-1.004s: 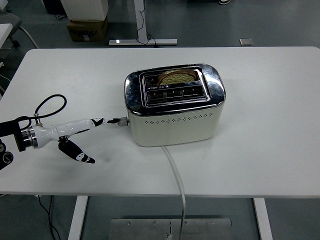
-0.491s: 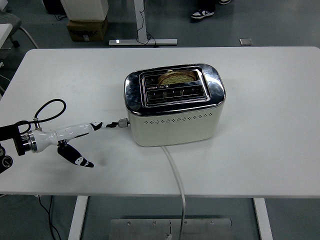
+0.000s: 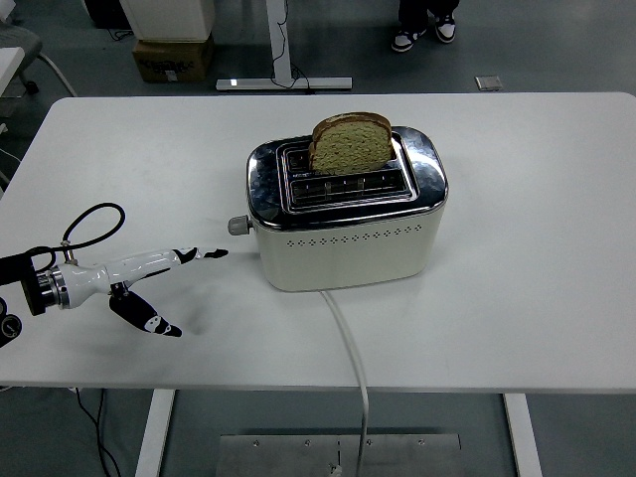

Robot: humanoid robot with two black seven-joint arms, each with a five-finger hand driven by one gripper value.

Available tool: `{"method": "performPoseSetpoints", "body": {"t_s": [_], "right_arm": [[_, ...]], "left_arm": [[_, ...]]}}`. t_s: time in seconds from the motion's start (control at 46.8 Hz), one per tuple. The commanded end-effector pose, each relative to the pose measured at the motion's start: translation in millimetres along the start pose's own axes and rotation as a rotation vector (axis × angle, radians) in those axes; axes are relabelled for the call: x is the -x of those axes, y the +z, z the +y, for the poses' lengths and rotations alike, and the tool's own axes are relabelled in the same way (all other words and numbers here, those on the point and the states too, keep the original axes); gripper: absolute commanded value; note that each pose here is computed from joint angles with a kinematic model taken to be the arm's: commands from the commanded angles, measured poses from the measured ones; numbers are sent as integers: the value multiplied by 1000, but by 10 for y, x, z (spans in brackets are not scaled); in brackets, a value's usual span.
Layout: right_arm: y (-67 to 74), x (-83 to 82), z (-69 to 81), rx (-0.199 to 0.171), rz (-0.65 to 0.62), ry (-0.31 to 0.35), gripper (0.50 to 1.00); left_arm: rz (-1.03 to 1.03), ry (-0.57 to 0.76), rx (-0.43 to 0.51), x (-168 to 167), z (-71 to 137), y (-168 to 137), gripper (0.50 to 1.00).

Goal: Press down toaster

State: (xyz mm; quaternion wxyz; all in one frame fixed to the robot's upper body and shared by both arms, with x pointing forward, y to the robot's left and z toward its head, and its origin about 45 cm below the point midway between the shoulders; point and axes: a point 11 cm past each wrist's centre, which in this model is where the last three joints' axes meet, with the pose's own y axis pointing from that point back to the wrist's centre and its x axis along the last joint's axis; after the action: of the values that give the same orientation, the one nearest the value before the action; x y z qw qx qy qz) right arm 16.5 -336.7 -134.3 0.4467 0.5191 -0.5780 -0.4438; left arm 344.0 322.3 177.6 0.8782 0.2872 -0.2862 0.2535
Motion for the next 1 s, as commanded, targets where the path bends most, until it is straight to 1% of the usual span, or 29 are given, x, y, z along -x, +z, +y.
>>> {"method": "performPoseSetpoints", "body": {"t_s": [0.0, 0.192, 0.299, 0.406, 0.598, 0.684, 0.791, 0.983], "right_arm": [[0, 0, 0, 0, 0, 0, 1000], [0, 0, 0, 0, 0, 0, 1000], [0, 0, 0, 0, 0, 0, 1000], [0, 0, 0, 0, 0, 0, 1000], [0, 0, 0, 0, 0, 0, 1000], [0, 0, 0, 0, 0, 0, 1000], [0, 0, 0, 0, 0, 0, 1000], [0, 0, 0, 0, 0, 0, 1000]], "left_arm": [[51, 58, -3, -140, 40, -23, 1000], [159, 198, -24, -458, 155, -137, 1000], [229, 272, -40, -556, 233, -237, 1000], [306, 329, -23, -614, 264, -248, 1000], [433, 409, 5, -620, 236, -286, 1000], [519, 467, 29, -633, 171, -311, 1000], [608, 551, 28, -682, 210, -420, 1000], [742, 674, 32, -699, 149, -581, 1000]]}}
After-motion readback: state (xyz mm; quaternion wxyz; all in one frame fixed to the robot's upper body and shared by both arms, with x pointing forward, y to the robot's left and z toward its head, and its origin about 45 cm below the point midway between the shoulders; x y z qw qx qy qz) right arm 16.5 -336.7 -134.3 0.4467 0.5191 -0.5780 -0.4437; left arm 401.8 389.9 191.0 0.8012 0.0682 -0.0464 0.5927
